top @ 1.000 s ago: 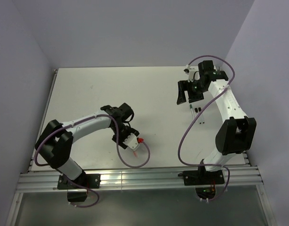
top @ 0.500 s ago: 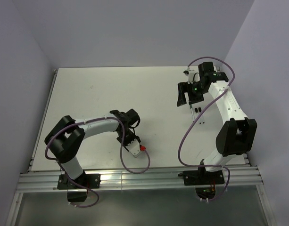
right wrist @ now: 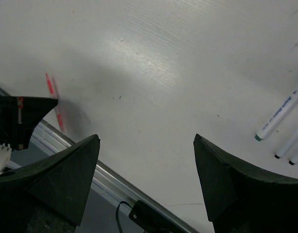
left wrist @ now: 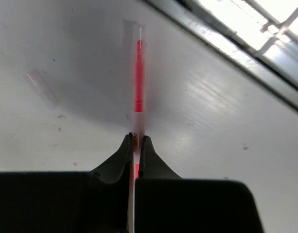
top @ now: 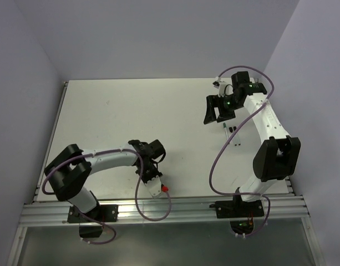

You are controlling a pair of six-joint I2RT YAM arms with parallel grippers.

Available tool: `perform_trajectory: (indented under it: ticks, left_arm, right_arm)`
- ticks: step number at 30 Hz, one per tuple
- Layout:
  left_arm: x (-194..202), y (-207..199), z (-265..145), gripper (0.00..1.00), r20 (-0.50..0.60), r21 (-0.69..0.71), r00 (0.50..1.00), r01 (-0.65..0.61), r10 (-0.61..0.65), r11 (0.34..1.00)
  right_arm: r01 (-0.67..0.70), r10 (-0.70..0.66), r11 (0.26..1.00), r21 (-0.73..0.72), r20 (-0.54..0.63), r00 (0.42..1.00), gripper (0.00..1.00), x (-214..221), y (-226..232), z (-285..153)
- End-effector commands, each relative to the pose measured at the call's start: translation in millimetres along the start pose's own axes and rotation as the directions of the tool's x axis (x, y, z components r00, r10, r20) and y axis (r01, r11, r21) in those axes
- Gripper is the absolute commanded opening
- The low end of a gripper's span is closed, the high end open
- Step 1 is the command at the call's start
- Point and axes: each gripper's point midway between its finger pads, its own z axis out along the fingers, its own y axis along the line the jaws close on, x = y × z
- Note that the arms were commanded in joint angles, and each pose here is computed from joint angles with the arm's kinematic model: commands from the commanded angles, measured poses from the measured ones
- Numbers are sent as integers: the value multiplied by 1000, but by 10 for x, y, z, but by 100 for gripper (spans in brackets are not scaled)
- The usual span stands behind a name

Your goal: Insert the pens into the pen caps

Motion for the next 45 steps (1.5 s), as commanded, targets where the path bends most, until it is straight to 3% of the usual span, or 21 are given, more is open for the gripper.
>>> perform_trajectory:
  ticks: [1, 4, 6, 8, 9, 11, 15, 24, 36, 40, 45]
  left_arm:
    - [-336, -23, -448, 0, 22, -57, 1000, -16, 17, 998]
    - [-467, 266, -893, 0, 12, -185, 1000, -4, 7, 983]
    - [-409, 428, -1180, 0, -69, -291, 997, -58, 39, 955]
    - [-340, 648, -1494, 0, -176, -438, 982, -145, 74, 887]
    - [-296, 639, -1479, 0, -218, -447, 970, -200, 110, 872]
    - [-258, 822, -1754, 0, -329, -561, 936, -304, 130, 770]
    - [-219, 939, -1903, 0, -427, -620, 892, -407, 147, 671]
    - [-301, 1177, -2190, 0, -484, -741, 867, -479, 121, 470]
    - [-416, 1231, -2257, 0, -476, -765, 861, -506, 180, 398]
    - [-440, 1205, -2160, 0, -506, -731, 832, -554, 229, 398]
    - [-444, 1227, -2147, 0, -492, -737, 840, -542, 229, 403]
  right_arm:
    - [39, -37, 989, -143, 22, 999, 86, -45, 420, -44]
    - [68, -72, 963, -262, -6, 997, 86, 97, 705, 43]
    - [101, -112, 937, -333, -13, 994, 85, 172, 929, 76]
    - [132, -141, 907, -400, 7, 990, 85, 168, 1123, 29]
    - [142, -150, 881, -451, 19, 989, 85, 165, 1245, -16]
    - [177, -182, 855, -488, 38, 983, 85, 146, 1397, -69]
    - [203, -216, 801, -563, 44, 975, 85, 161, 1622, -95]
    - [170, -264, 727, -665, -43, 964, 81, 417, 1960, 68]
    - [243, -361, 732, -636, -59, 931, 72, 553, 2138, 302]
    - [241, -359, 728, -641, -57, 932, 61, 513, 2161, 315]
    - [239, -363, 722, -650, -61, 930, 47, 517, 2184, 333]
